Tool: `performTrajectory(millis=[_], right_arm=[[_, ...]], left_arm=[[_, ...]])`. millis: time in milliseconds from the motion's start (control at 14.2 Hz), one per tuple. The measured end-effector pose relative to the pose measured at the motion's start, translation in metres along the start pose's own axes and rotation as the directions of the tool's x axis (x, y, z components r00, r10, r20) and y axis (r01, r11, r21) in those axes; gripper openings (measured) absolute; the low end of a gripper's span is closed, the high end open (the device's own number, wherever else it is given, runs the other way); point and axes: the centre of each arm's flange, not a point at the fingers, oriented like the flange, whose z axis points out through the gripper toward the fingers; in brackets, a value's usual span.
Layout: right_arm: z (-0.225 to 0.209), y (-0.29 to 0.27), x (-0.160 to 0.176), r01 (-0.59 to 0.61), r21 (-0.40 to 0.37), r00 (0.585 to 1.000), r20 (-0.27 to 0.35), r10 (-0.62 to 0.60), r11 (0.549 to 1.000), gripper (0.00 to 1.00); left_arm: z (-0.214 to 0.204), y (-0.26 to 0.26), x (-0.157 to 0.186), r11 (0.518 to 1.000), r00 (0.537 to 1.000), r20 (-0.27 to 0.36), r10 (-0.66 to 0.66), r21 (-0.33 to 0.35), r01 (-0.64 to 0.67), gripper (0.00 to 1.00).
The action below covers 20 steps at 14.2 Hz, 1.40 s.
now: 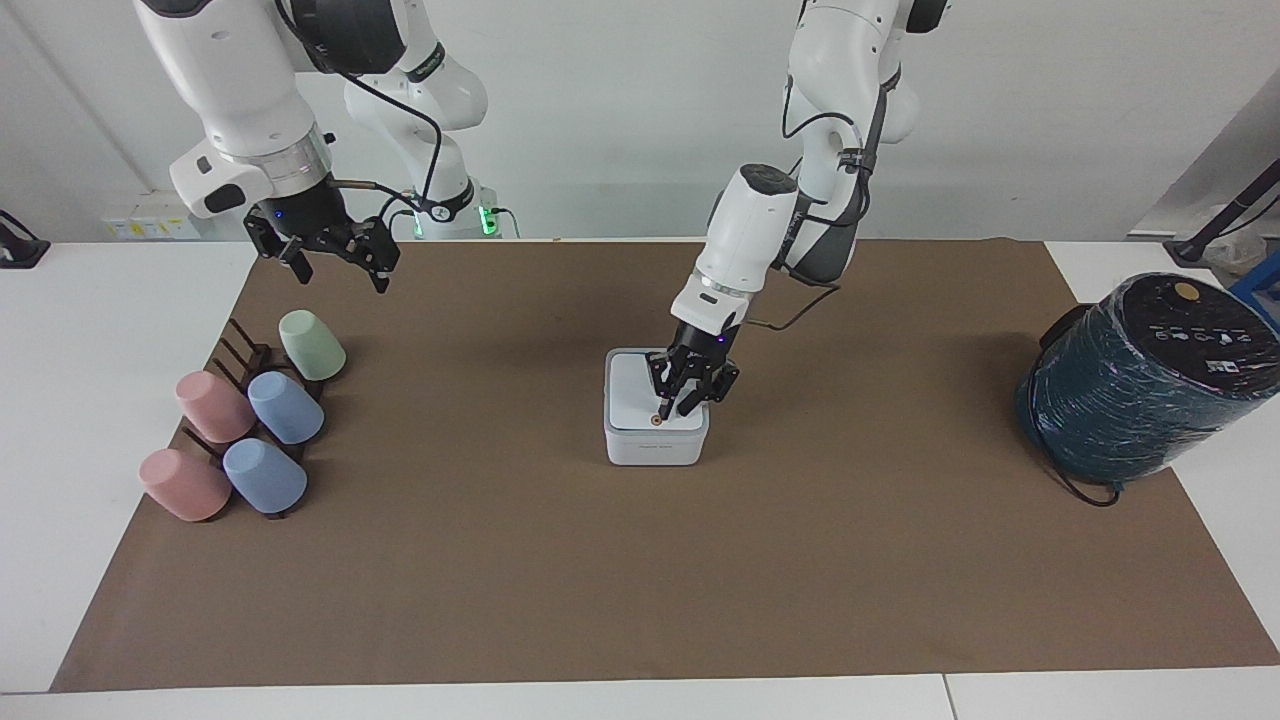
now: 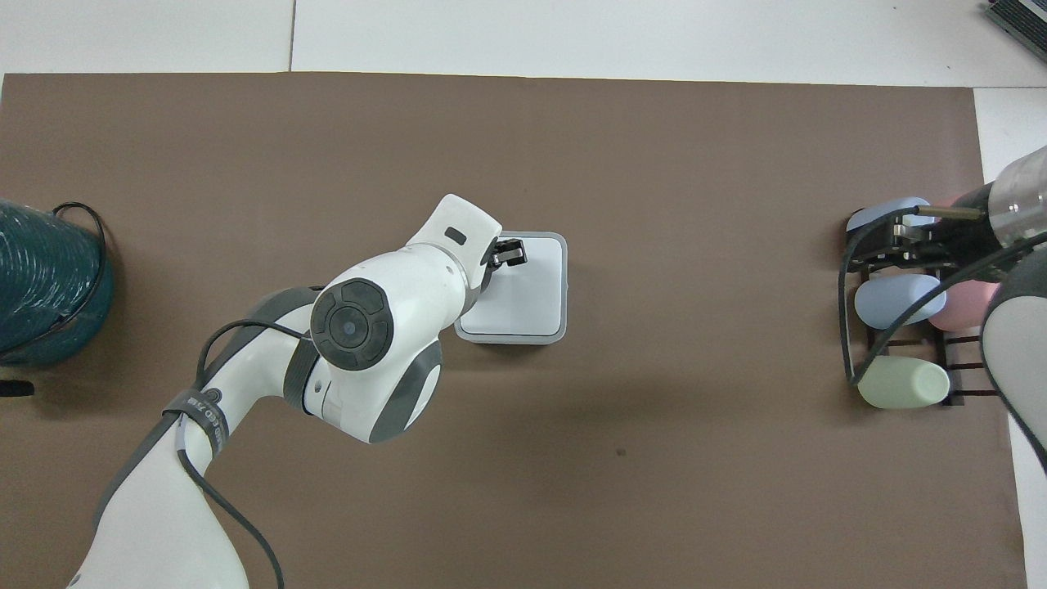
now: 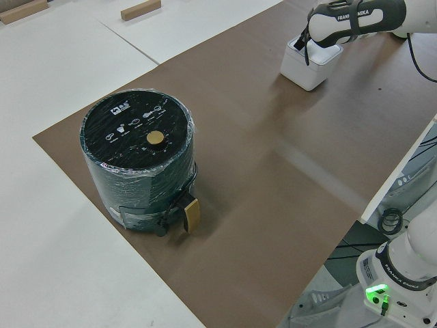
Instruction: Close trash can lid
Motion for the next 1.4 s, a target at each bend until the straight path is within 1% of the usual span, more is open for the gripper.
performTrajectory(millis=[70,140,211,281,351,421,632,842,1404], right_arm=[[0.0,0.0,0.0,0.0,0.0,1.0,0.0,0.0,1.0,1.0],[0.0,0.0,0.0,0.0,0.0,1.0,0.0,0.0,1.0,1.0],[0.0,0.0,0.0,0.0,0.0,1.0,0.0,0.0,1.0,1.0],[0.0,0.0,0.0,0.0,0.0,1.0,0.0,0.0,1.0,1.0],[0.0,0.0,0.0,0.0,0.0,1.0,0.0,0.0,1.0,1.0],[0.0,0.0,0.0,0.0,0.0,1.0,0.0,0.0,1.0,1.0],[0.0,0.0,0.0,0.0,0.0,1.0,0.0,0.0,1.0,1.0],[0.0,0.0,0.0,0.0,0.0,1.0,0.0,0.0,1.0,1.0],[0.0,0.0,0.0,0.0,0.0,1.0,0.0,0.0,1.0,1.0]], left_arm=[[0.002,0.001,0.0,1.0,1.0,-0.007,0.0,-0.008,0.0,0.31],[0.005,0.004,-0.002,1.0,1.0,-0.008,0.003,-0.014,-0.003,0.24],[0.009,0.003,-0.002,1.0,1.0,-0.011,0.002,-0.016,-0.003,0.24],[0.008,0.004,0.0,1.0,1.0,-0.016,0.001,-0.019,-0.002,0.17],[0.009,0.005,0.001,1.0,1.0,-0.016,0.002,-0.02,-0.002,0.06],[0.009,0.007,0.001,1.0,1.0,-0.016,0.003,-0.021,-0.003,0.02],[0.01,0.008,0.003,1.0,1.0,-0.007,0.002,-0.015,-0.003,0.01],[0.01,0.012,0.008,1.0,1.0,0.028,0.001,0.01,-0.001,0.0],[0.01,0.022,0.02,1.0,0.999,0.046,0.0,0.018,-0.001,0.0]])
